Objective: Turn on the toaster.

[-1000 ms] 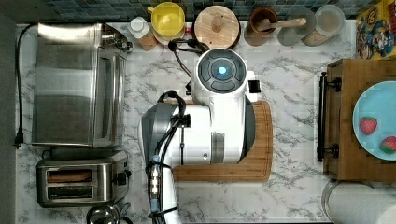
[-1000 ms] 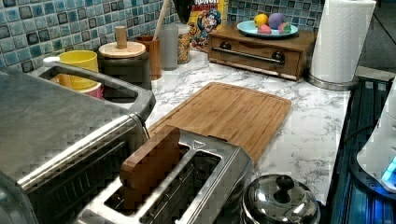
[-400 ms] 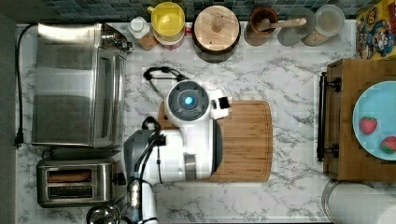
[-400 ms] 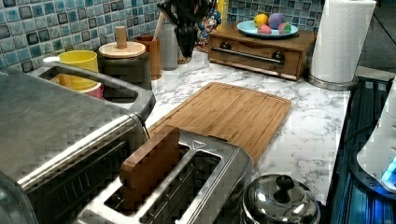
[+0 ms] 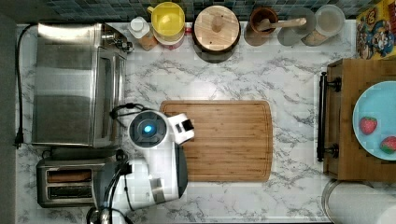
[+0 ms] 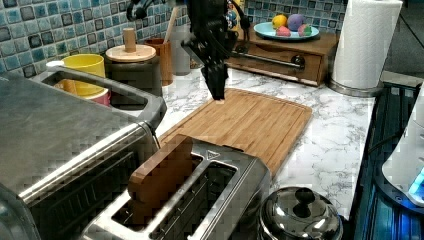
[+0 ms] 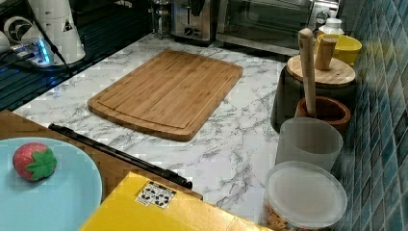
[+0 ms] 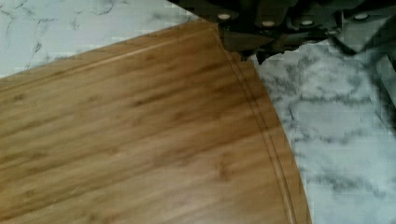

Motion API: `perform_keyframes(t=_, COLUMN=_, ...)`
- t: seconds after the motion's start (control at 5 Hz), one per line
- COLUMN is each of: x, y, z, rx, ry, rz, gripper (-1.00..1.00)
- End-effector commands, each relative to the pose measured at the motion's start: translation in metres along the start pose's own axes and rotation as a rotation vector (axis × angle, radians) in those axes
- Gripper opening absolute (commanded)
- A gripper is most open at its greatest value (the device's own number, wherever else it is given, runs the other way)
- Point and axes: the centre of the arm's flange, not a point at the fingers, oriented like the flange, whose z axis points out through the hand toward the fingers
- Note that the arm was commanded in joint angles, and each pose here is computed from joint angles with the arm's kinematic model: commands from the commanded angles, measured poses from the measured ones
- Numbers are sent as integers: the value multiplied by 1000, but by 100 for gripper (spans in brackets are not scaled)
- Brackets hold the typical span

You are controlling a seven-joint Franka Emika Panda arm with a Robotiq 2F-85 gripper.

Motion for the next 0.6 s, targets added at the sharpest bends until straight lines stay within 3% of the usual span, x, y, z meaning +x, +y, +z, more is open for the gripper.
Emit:
perform_keyframes(t=0.2, x=-77, y=-12, z=-10, rx=67, ry=68, rz=-209, gripper=-100)
perform_keyframes(t=0.4, x=-103, y=-19, z=-8, rx=80, ry=64, rz=-264, gripper=-100)
perform_keyframes(t=0.6, x=-118, y=-26, z=-13, rx=148, ry=57, rz=-315, gripper=-100)
